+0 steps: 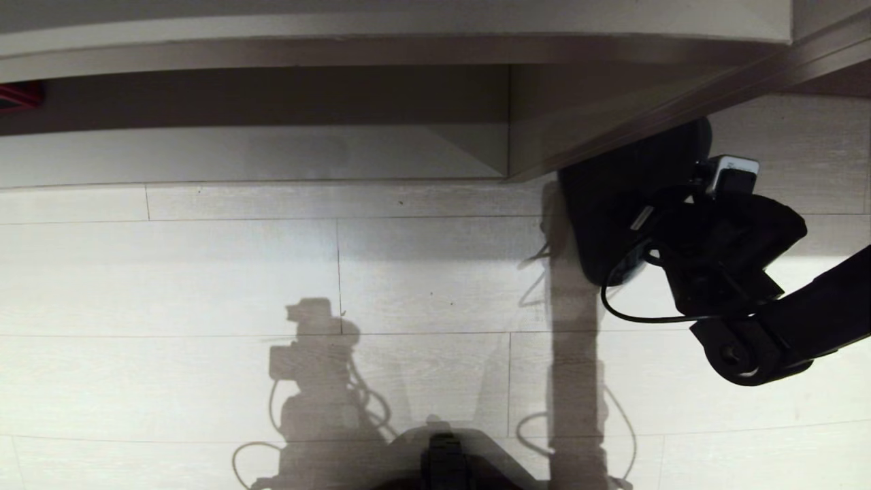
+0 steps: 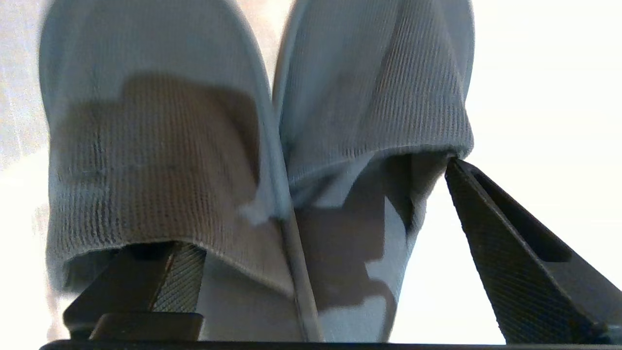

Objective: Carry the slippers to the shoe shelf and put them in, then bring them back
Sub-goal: Place the slippers on the floor

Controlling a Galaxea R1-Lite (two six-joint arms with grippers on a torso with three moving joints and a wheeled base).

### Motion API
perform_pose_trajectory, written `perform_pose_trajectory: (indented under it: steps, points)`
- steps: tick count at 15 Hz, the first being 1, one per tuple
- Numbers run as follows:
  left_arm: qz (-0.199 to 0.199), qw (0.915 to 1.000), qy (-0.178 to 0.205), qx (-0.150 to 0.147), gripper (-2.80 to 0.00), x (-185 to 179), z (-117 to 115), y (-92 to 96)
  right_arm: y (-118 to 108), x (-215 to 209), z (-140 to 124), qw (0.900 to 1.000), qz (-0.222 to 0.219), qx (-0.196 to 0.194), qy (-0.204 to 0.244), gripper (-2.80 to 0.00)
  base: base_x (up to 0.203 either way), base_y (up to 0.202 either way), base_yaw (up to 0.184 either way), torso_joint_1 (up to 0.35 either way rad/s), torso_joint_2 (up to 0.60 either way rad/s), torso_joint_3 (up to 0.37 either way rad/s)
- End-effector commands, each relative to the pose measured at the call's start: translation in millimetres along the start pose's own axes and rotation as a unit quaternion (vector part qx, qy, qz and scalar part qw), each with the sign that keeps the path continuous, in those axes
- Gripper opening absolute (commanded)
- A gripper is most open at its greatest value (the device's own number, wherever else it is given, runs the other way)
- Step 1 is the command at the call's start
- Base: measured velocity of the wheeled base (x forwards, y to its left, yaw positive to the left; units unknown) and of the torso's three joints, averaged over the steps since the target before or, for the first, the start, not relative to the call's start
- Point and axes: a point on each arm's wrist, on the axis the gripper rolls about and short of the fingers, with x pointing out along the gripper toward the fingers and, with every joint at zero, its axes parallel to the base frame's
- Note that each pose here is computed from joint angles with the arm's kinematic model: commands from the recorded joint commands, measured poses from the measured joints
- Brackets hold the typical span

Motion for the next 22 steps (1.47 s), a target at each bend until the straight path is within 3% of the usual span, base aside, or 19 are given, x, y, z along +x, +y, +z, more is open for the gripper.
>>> perform_pose_trajectory:
  steps: [1, 6, 12, 13, 17, 22]
  points:
    - [0.000, 1.0000, 0.004, 0.000, -2.80, 1, -2, 0.0, 4, 10, 9, 0.999, -0.015, 0.015, -0.031, 0.00, 0.000, 0.000, 0.000, 0.000, 0.00, 0.000]
    - [0.000, 1.0000, 0.004, 0.000, -2.80, 1, -2, 0.0, 7, 19, 20, 0.996, -0.057, 0.033, -0.057, 0.00, 0.000, 0.000, 0.000, 0.000, 0.00, 0.000]
    - [0.000, 1.0000, 0.004, 0.000, -2.80, 1, -2, 0.0, 14, 7, 1, 0.998, -0.058, 0.023, -0.013, 0.00, 0.000, 0.000, 0.000, 0.000, 0.00, 0.000]
    - [0.000, 1.0000, 0.004, 0.000, -2.80, 1, -2, 0.0, 15, 5, 1, 0.998, -0.061, 0.028, -0.011, 0.00, 0.000, 0.000, 0.000, 0.000, 0.00, 0.000]
    - [0.000, 1.0000, 0.004, 0.000, -2.80, 1, -2, 0.0, 13, 8, -4, 0.987, -0.112, 0.113, -0.001, 0.00, 0.000, 0.000, 0.000, 0.000, 0.00, 0.000]
    - [0.000, 1.0000, 0.004, 0.000, -2.80, 1, -2, 0.0, 10, 11, 2, 0.990, -0.100, 0.103, -0.007, 0.00, 0.000, 0.000, 0.000, 0.000, 0.00, 0.000]
